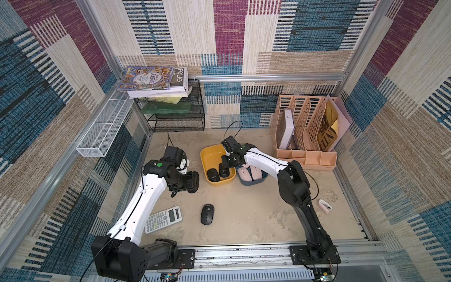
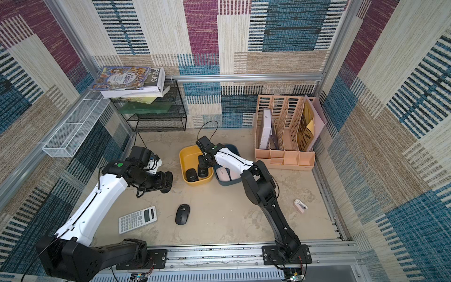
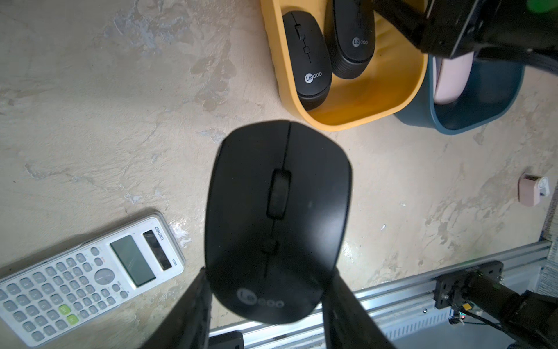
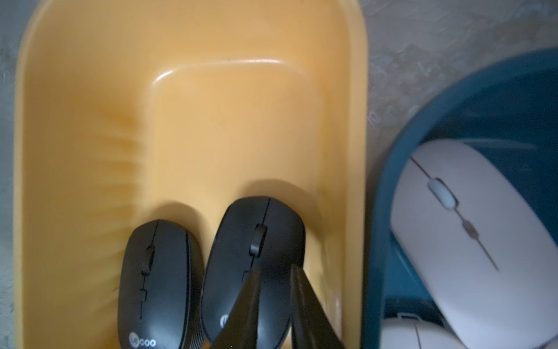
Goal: Place the mice by color into the storage box
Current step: Adjust the storage box at the center of the board, then place the mouse in the storage box, then move the mouse to the center of the board, then pick up the mouse from the center of the board.
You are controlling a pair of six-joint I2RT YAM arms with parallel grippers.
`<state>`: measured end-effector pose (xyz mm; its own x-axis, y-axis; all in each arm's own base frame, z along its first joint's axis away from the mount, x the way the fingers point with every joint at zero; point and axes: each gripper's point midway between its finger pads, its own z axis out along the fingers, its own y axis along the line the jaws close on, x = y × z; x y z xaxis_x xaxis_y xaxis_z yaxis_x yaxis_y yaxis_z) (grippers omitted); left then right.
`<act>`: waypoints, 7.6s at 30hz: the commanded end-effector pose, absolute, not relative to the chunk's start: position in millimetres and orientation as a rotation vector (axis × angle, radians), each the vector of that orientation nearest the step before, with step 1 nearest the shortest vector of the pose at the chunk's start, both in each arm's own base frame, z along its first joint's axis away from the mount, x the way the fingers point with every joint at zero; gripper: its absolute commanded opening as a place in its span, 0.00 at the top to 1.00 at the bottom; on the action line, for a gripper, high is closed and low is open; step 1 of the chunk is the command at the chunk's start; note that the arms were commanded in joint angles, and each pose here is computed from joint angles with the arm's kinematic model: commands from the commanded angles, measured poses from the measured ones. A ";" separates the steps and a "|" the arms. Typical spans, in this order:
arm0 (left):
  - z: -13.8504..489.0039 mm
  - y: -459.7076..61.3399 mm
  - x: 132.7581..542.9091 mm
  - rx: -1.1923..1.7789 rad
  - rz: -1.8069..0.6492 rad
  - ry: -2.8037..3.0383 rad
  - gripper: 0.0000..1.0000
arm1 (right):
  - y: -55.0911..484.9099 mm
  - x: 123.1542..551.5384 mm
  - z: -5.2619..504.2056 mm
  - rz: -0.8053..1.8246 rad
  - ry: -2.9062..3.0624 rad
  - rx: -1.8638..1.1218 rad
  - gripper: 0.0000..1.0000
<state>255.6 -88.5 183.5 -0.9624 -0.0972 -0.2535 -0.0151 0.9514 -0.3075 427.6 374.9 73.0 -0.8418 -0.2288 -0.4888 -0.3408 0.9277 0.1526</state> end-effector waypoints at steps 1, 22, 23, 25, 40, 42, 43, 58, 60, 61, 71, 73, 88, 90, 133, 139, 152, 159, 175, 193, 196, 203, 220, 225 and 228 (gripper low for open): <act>198.5 -104.4 272.5 -0.042 -0.495 2.770 0.55 | 379.8 428.9 92.5 0.380 2.546 -0.377 0.76; 145.6 -143.5 409.9 -0.424 -0.318 2.754 0.57 | 293.0 381.9 222.0 0.628 2.383 -0.378 0.04; 142.9 -144.3 414.8 -0.433 -0.299 2.748 0.57 | 286.4 377.8 226.6 0.620 2.376 -0.379 0.04; 141.0 -146.0 424.2 -0.436 -0.258 2.738 0.57 | 277.5 370.1 231.6 0.608 2.372 -0.385 0.04; 104.4 -157.2 444.3 -0.464 0.025 2.758 0.58 | 255.3 335.3 217.4 0.639 2.398 -0.395 0.04; 100.2 -151.1 441.6 -0.499 0.071 2.752 0.64 | 252.5 334.4 215.1 0.641 2.403 -0.392 0.04; 99.2 -147.0 439.9 -0.525 0.094 2.741 0.68 | 252.2 333.5 215.4 0.643 2.401 -0.396 0.04; 77.1 -149.2 449.5 -0.630 0.110 2.725 0.50 | 244.4 322.0 204.1 0.636 2.414 -0.413 0.04; 77.4 -150.4 449.5 -0.633 0.107 2.723 0.43 | 244.3 321.0 202.6 0.638 2.416 -0.417 0.04; 77.6 -150.4 449.8 -0.632 0.108 2.722 0.39 | 244.4 320.4 201.7 0.639 2.418 -0.421 0.04; 102.7 -153.1 453.0 -0.597 0.083 2.706 0.28 | 241.0 313.6 199.4 0.643 2.422 -0.425 0.04; 125.2 -157.9 452.8 -0.580 0.035 2.670 0.28 | 239.9 312.4 202.9 0.643 2.413 -0.424 0.04; 192.3 -158.5 238.2 -0.198 -0.394 2.731 0.24 | 228.7 304.7 214.1 0.645 2.382 -0.417 0.04; 170.9 -155.3 193.0 -0.203 -0.448 2.794 0.20 | 227.2 305.6 220.5 0.649 2.367 -0.415 0.04; 13.9 -172.6 181.6 0.232 -0.015 3.110 0.28 | 195.0 280.6 213.7 0.603 2.400 -0.412 0.04; 18.6 -203.3 181.2 0.592 -0.032 3.099 0.40 | 157.8 281.3 216.8 0.561 2.398 -0.318 0.04; 26.8 -277.6 167.1 1.661 0.269 2.696 0.46 | 114.4 278.5 202.6 0.626 2.457 -0.210 0.04; 20.2 -260.2 166.9 1.883 0.460 2.543 0.36 | 113.8 278.4 197.8 0.627 2.474 -0.226 0.04; 134.0 -242.2 179.8 1.196 0.072 2.521 0.00 | 114.3 291.9 224.2 0.689 2.347 -0.356 0.04; 250.3 -93.0 169.8 -0.111 -0.473 2.362 0.01 | 301.6 208.5 74.8 0.224 2.139 -1.889 0.04; 249.0 -89.9 170.0 -0.118 -0.454 2.360 0.01 | 314.9 186.5 57.3 0.190 2.011 -2.078 0.04; 247.4 -83.0 168.0 -0.122 -0.420 2.358 0.01 | 324.5 176.0 40.6 0.192 1.957 -2.152 0.04; 241.1 -74.5 163.4 -0.121 -0.381 2.359 0.01 | 330.2 163.8 16.3 0.195 1.999 -2.196 0.23; 240.7 -77.8 164.7 -0.107 -0.395 2.355 0.01 | 328.6 170.6 19.4 0.207 2.081 -2.129 0.61; 240.2 -79.6 166.4 -0.097 -0.396 2.353 0.01 | 332.7 189.3 31.4 0.243 2.145 -2.004 0.69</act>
<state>163.6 -76.7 238.1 -0.7335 -0.1923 -0.6519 0.0262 0.9504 -0.3098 180.7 332.7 24.0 0.0189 -0.9715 -0.2364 -0.9995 -0.0124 -0.0291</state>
